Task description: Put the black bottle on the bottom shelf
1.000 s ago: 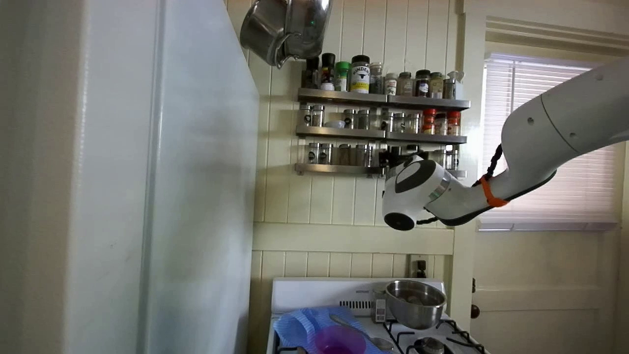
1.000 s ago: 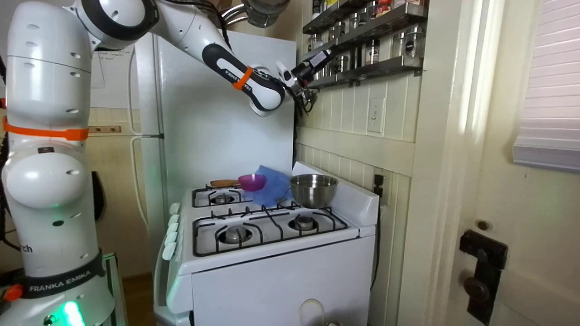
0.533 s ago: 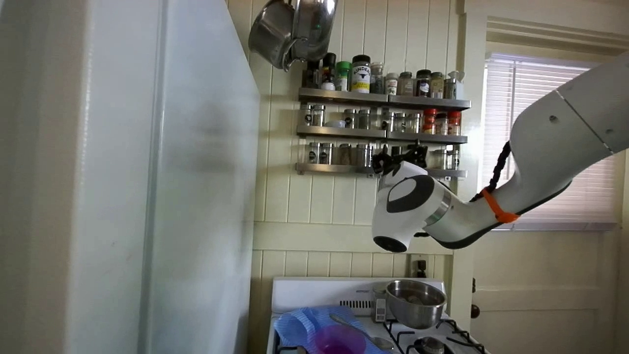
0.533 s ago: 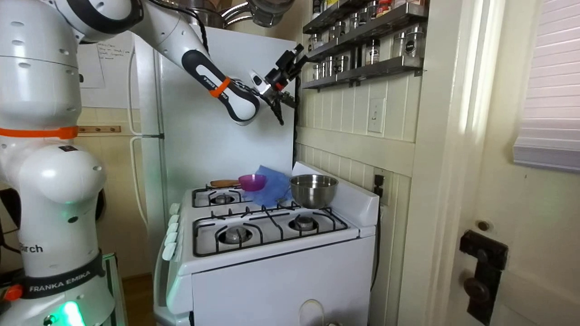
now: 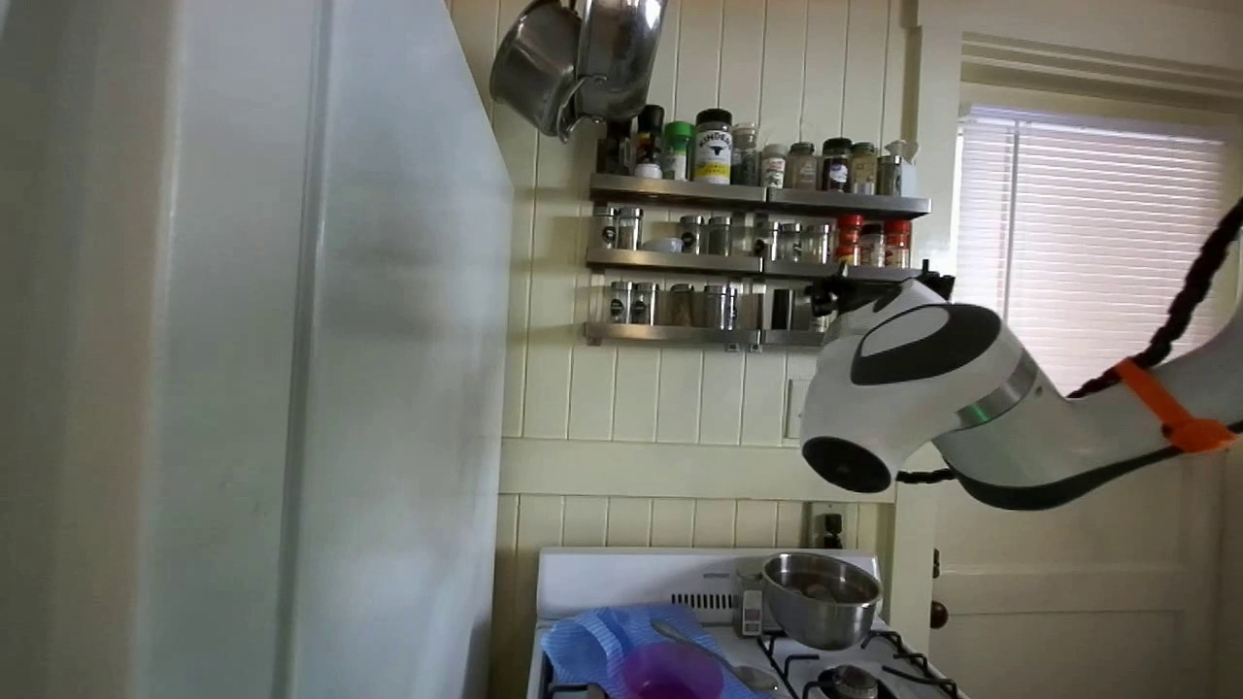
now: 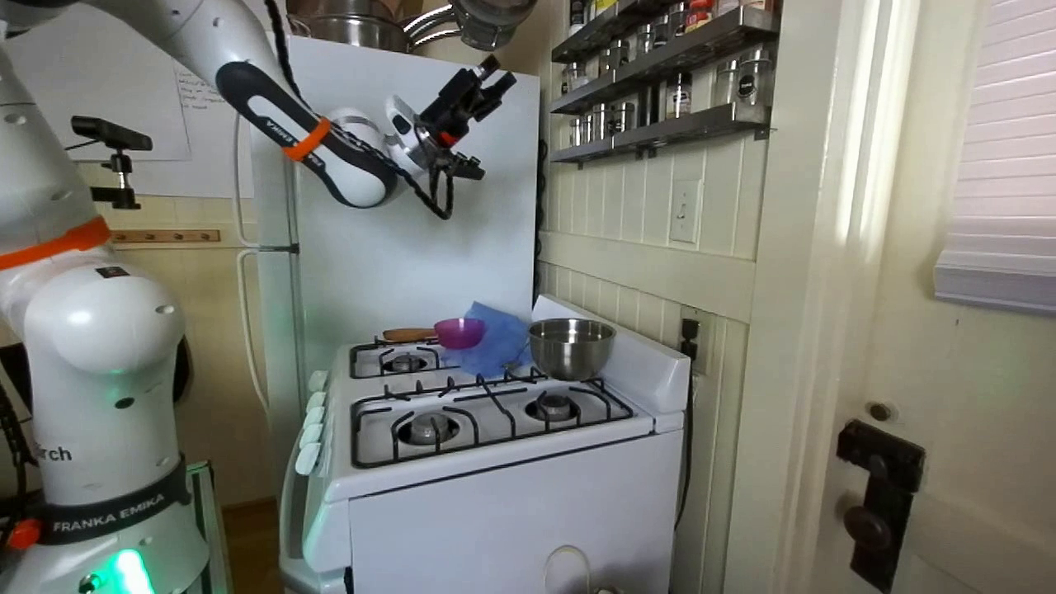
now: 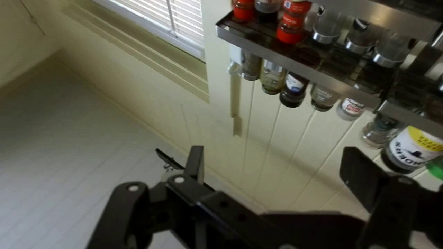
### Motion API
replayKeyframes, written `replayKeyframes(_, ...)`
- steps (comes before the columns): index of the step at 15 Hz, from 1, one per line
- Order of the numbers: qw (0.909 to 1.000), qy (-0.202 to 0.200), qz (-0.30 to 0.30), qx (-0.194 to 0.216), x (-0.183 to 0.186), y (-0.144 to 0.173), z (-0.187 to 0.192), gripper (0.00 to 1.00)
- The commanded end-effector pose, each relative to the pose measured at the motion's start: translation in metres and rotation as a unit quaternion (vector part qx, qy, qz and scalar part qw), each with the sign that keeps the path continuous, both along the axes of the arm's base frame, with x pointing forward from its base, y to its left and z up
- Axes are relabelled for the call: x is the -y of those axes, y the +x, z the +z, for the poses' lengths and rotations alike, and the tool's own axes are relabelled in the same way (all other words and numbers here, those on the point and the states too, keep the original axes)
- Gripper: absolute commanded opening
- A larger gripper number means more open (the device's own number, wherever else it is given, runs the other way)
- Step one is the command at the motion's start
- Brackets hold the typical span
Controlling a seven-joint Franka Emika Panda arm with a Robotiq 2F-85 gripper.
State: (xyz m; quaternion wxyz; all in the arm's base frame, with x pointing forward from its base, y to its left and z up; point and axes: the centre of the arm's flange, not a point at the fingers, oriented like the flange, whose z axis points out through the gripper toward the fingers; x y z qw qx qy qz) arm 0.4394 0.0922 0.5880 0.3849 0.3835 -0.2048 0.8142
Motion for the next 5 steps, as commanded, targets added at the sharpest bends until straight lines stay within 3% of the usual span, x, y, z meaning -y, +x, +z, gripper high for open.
replayKeyframes(1, 0.995, 0.089, 0.04, 0.02, 0.019, -0.082, 0.005, 1.0)
replayKeyframes(4, 0.9846, 0.157, 0.061, 0.045, 0.049, -0.112, 0.007, 1.0)
replayKeyframes(5, 0.992, 0.115, 0.034, 0.041, 0.025, -0.075, 0.01, 1.0)
